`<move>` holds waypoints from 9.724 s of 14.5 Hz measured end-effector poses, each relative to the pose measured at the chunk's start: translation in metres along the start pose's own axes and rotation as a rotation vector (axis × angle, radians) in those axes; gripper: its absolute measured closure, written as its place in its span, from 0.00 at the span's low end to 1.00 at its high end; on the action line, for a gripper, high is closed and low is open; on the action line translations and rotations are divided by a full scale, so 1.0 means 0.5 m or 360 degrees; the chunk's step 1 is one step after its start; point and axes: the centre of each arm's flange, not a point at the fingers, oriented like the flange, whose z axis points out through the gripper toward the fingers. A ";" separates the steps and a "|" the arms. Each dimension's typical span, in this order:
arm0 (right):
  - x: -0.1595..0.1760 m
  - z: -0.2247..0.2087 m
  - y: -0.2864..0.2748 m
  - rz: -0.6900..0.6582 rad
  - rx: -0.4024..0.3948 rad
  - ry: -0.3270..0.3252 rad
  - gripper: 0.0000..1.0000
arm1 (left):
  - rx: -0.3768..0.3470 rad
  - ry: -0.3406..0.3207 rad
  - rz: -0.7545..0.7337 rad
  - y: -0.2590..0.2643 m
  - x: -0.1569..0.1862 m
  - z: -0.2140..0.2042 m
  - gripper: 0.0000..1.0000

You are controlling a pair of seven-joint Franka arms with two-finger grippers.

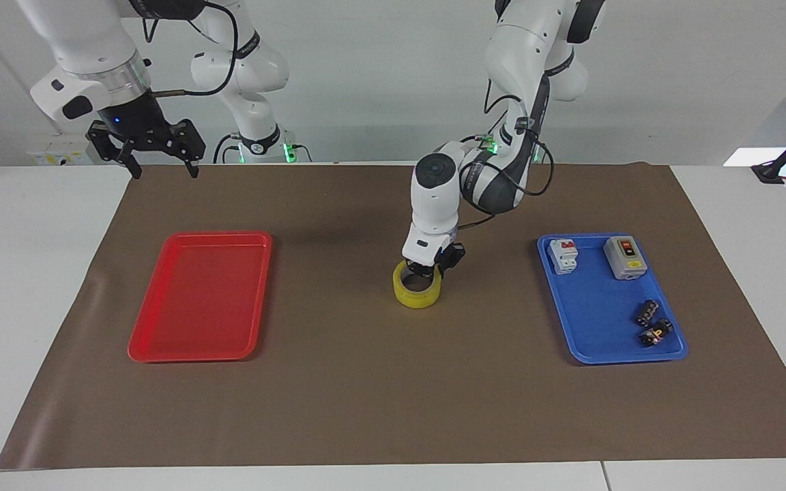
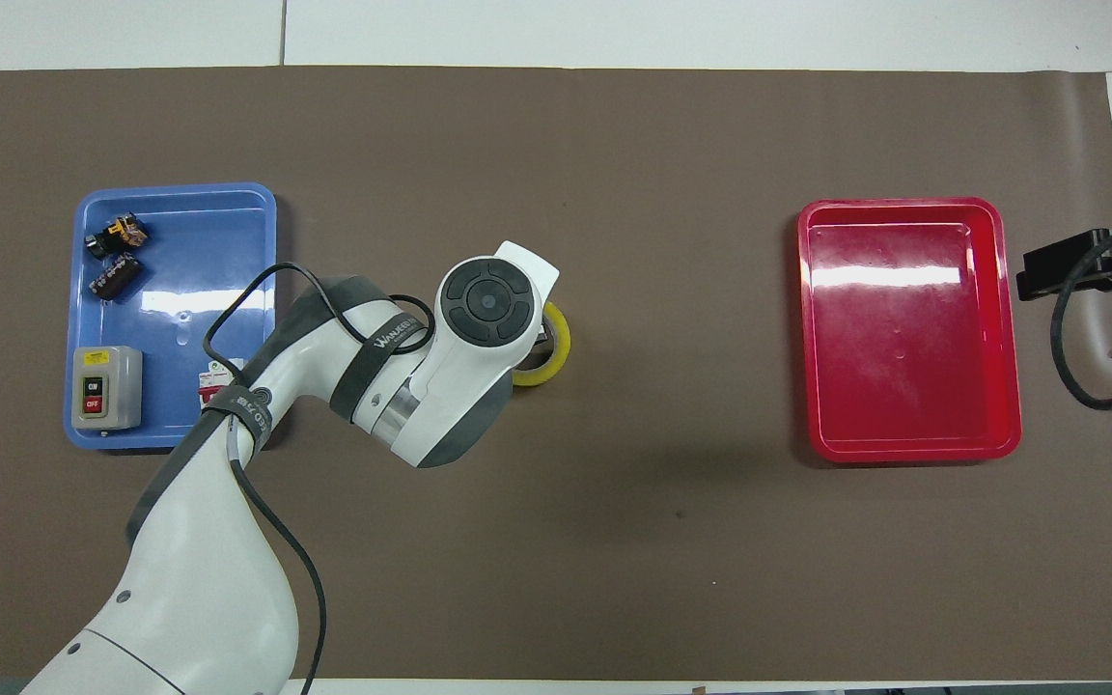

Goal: Place and move tape with both arms

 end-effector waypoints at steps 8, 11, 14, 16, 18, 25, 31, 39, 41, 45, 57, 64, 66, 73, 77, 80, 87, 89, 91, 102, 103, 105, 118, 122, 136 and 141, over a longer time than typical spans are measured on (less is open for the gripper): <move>0.000 0.000 0.000 0.0000 0.0000 0.0000 0.00 | -0.0001 0.0003 0.0033 0.016 -0.020 -0.003 0.79; 0.000 0.000 0.000 0.0000 0.0000 0.0000 0.00 | -0.0001 0.0005 0.0041 0.019 -0.025 -0.005 0.70; 0.000 0.000 0.000 0.0000 0.0000 0.0000 0.00 | -0.0024 0.0031 0.0024 -0.009 0.003 -0.034 0.37; 0.000 0.000 0.000 0.0000 0.0000 0.0000 0.00 | -0.0047 0.0061 0.0005 -0.057 0.041 -0.072 0.16; 0.000 0.000 0.003 0.0004 0.0000 0.0000 0.00 | -0.0054 0.0081 -0.0017 -0.123 0.082 -0.115 0.00; 0.004 0.007 -0.012 -0.0019 0.0002 0.0015 0.00 | -0.0075 0.0006 0.0116 -0.437 0.221 -0.236 0.00; 0.030 0.039 -0.204 -0.0121 0.0022 0.0110 0.00 | -0.0043 -0.0076 0.0220 -0.682 0.282 -0.347 0.00; 0.071 0.323 -0.565 -0.0110 0.0114 0.0175 0.00 | -0.0075 -0.0101 0.0209 -0.787 0.281 -0.434 0.00; 0.040 0.397 -0.613 -0.0160 0.0142 0.0222 0.00 | -0.0075 -0.0091 0.0194 -0.799 0.273 -0.447 0.00; -0.013 0.502 -0.679 -0.0258 0.0139 0.0201 0.00 | -0.0076 -0.0091 0.0183 -0.808 0.268 -0.449 0.00; -0.011 0.703 -0.739 -0.0347 0.0139 0.0248 0.00 | -0.0080 -0.0095 0.0206 -0.804 0.256 -0.449 0.00; -0.014 0.713 -0.730 -0.0349 0.0125 0.0242 0.76 | -0.0081 -0.0095 0.0209 -0.804 0.256 -0.449 0.00; -0.014 0.713 -0.730 -0.0349 0.0124 0.0241 0.78 | -0.0081 -0.0094 0.0209 -0.804 0.256 -0.449 0.00; 0.050 0.553 -0.673 -0.0183 0.0063 0.0164 0.78 | -0.0082 -0.0094 0.0209 -0.803 0.256 -0.450 0.00; 0.103 0.374 -0.411 0.0083 0.0029 0.0149 0.78 | -0.0082 -0.0094 0.0209 -0.804 0.256 -0.450 0.00; 0.129 0.351 -0.231 0.0052 0.0001 0.0126 0.78 | -0.0082 -0.0094 0.0209 -0.804 0.256 -0.450 0.00; 0.109 0.491 0.095 -0.0169 -0.0032 0.0137 0.78 | -0.0082 -0.0094 0.0209 -0.804 0.256 -0.450 0.00; 0.079 0.535 0.140 -0.0190 -0.0040 0.0167 0.78 | -0.0082 -0.0094 0.0209 -0.804 0.256 -0.450 0.00; 0.058 0.563 0.145 -0.0193 -0.0042 0.0181 0.78 | -0.0082 -0.0094 0.0209 -0.804 0.256 -0.450 0.00; 0.012 0.674 0.148 -0.0182 -0.0044 0.0234 0.78 | -0.0082 -0.0094 0.0209 -0.804 0.256 -0.450 0.00; 0.010 0.678 0.148 -0.0182 -0.0043 0.0228 0.78 | -0.0082 -0.0094 0.0209 -0.804 0.256 -0.450 0.00; 0.007 0.692 0.148 -0.0181 -0.0041 0.0220 0.78 | -0.0082 -0.0094 0.0209 -0.804 0.256 -0.450 0.00; 0.100 0.405 0.078 0.0126 -0.0016 0.0174 0.00 | -0.0082 -0.0094 0.0209 -0.804 0.256 -0.450 0.00; 0.098 0.261 0.027 0.0216 -0.0015 0.0096 0.00 | -0.0082 -0.0094 0.0209 -0.804 0.256 -0.450 0.00; -0.003 -0.014 0.014 0.0142 0.0008 -0.0067 0.00 | -0.0082 -0.0094 0.0209 -0.804 0.256 -0.450 0.00; 0.000 -0.024 -0.053 0.0044 0.0005 -0.0028 0.00 | -0.0082 -0.0094 0.0209 -0.804 0.256 -0.450 0.00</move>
